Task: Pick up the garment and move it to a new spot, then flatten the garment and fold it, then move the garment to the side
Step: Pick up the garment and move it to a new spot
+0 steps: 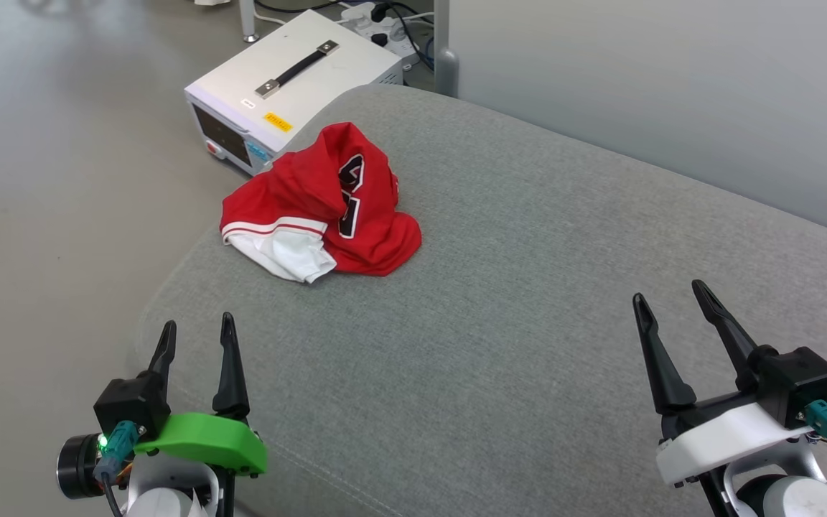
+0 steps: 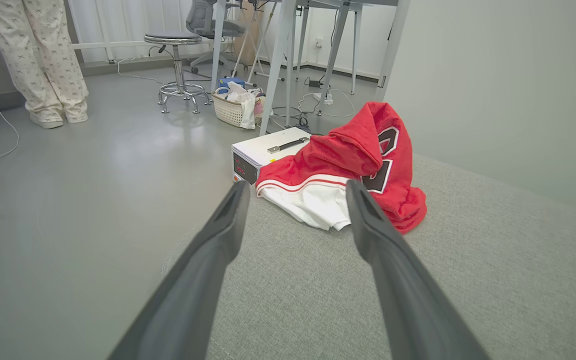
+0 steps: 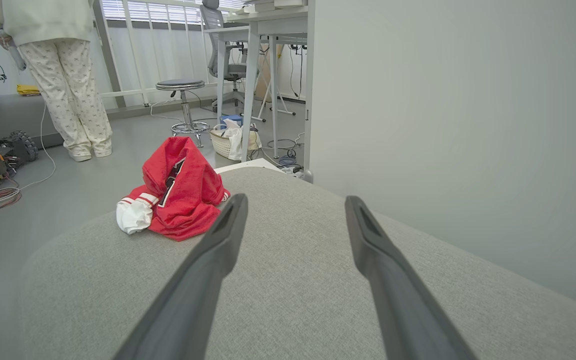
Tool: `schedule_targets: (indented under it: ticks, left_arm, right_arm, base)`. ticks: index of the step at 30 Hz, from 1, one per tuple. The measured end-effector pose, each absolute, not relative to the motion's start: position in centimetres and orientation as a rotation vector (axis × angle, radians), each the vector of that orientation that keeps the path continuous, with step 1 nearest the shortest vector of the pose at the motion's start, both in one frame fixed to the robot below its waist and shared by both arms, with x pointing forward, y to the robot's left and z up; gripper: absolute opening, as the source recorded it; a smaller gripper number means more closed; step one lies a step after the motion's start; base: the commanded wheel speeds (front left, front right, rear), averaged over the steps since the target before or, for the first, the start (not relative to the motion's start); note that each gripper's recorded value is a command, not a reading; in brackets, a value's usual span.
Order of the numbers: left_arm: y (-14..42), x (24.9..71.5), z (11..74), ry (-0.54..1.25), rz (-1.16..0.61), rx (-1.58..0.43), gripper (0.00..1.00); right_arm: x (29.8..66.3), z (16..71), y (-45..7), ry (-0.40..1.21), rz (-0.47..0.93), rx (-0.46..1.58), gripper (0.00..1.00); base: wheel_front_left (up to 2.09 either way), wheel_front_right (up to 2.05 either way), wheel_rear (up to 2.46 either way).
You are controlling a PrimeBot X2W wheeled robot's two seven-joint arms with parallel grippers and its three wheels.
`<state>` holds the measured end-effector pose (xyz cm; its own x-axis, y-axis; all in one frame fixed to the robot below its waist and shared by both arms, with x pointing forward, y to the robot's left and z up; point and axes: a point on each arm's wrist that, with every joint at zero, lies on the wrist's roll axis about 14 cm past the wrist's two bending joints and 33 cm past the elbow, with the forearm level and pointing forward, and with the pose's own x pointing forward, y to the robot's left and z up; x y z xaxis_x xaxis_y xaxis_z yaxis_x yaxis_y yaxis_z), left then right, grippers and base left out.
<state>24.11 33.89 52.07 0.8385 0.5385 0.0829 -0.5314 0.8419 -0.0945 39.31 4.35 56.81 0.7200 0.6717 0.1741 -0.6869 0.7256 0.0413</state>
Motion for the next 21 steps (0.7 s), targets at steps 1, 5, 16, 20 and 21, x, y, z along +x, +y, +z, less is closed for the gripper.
schedule_targets:
  ticks: [1,5,16,20,21]
  left_arm:
    - [34.1,23.9,52.1,-0.11,0.573,-0.068,1.0]
    - [34.6,23.5,52.3,-0.122,0.595,-0.069,1.0]
    - [35.6,25.6,52.2,-0.114,0.606,-0.079,1.0]
    - [35.9,28.2,51.9,-0.089,0.574,-0.07,1.0]
    - [36.1,28.9,51.9,-0.086,0.565,-0.064,1.0]
  right_arm:
    - [39.3,56.9,4.6,-0.152,0.76,0.109,1.0]
    - [39.3,57.0,5.4,-0.158,0.787,0.116,1.0]
    - [41.1,57.5,6.1,-0.177,0.821,0.129,1.0]
    - [42.4,57.5,5.9,-0.18,0.818,0.14,1.0]
    - [42.7,57.3,5.8,-0.178,0.818,0.14,1.0]
  base:
    - [0.0,0.0,0.0]
    - [0.0,0.0,0.0]
    - [0.0,0.0,0.0]
    - [0.0,0.0,0.0]
    - [0.0,0.0,0.0]
